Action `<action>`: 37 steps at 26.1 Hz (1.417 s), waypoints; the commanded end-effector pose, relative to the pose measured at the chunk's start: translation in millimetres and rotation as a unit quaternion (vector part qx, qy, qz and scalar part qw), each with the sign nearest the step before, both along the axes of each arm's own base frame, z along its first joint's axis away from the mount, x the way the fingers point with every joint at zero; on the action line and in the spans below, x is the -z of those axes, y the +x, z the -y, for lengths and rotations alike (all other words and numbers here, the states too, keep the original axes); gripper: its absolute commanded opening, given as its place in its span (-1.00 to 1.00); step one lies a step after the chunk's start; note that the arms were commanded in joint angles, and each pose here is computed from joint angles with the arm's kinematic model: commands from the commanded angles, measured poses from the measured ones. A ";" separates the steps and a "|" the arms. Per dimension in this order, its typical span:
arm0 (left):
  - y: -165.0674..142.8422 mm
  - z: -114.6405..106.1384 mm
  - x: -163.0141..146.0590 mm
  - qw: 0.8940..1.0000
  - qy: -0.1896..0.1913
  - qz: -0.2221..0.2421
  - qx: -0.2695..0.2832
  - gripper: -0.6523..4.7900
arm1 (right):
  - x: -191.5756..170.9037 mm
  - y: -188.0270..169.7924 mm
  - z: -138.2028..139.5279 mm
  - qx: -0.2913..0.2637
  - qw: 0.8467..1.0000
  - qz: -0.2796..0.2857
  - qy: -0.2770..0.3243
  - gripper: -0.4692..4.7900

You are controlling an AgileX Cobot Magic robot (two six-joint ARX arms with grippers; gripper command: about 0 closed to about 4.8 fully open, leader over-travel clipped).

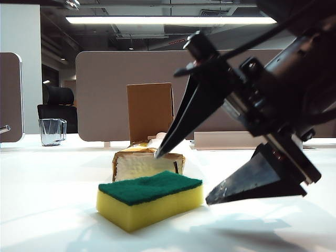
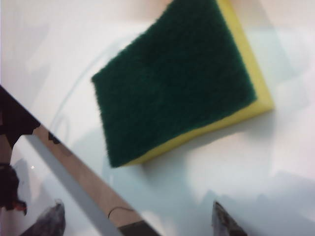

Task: Move the sponge from left to right to wipe the table, avoiding obstacles on the table, and finally reaching the bottle of mineral water.

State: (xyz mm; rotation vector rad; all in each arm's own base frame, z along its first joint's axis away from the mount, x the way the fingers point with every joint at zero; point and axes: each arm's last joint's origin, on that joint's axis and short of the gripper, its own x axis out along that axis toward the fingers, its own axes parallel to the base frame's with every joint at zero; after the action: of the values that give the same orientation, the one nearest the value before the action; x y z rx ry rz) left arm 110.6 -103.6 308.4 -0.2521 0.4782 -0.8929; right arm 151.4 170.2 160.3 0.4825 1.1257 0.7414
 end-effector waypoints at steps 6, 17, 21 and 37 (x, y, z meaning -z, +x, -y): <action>-18.7 -15.9 -9.3 1.000 -0.015 0.020 0.001 0.74 | 1.6 20.3 -20.3 0.011 1.000 0.000 -0.005 0.63; -28.6 -24.0 -11.6 0.999 -0.023 0.025 0.004 0.74 | 15.8 27.7 -24.7 0.052 0.998 -0.005 -0.028 0.61; -29.7 -24.9 -11.7 0.999 -0.023 0.026 0.005 0.74 | 22.1 28.6 -25.9 0.062 0.997 -0.016 -0.038 0.56; -37.5 -31.4 -16.2 0.999 -0.031 0.036 0.005 0.74 | 39.5 24.6 -26.6 0.091 0.990 -0.032 -0.099 -0.02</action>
State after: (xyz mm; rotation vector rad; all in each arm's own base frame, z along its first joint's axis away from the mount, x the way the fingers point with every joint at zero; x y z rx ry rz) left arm 73.8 -72.7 320.1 -0.2709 0.4050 -0.9168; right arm 181.1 203.5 134.9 0.4862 1.1033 0.5517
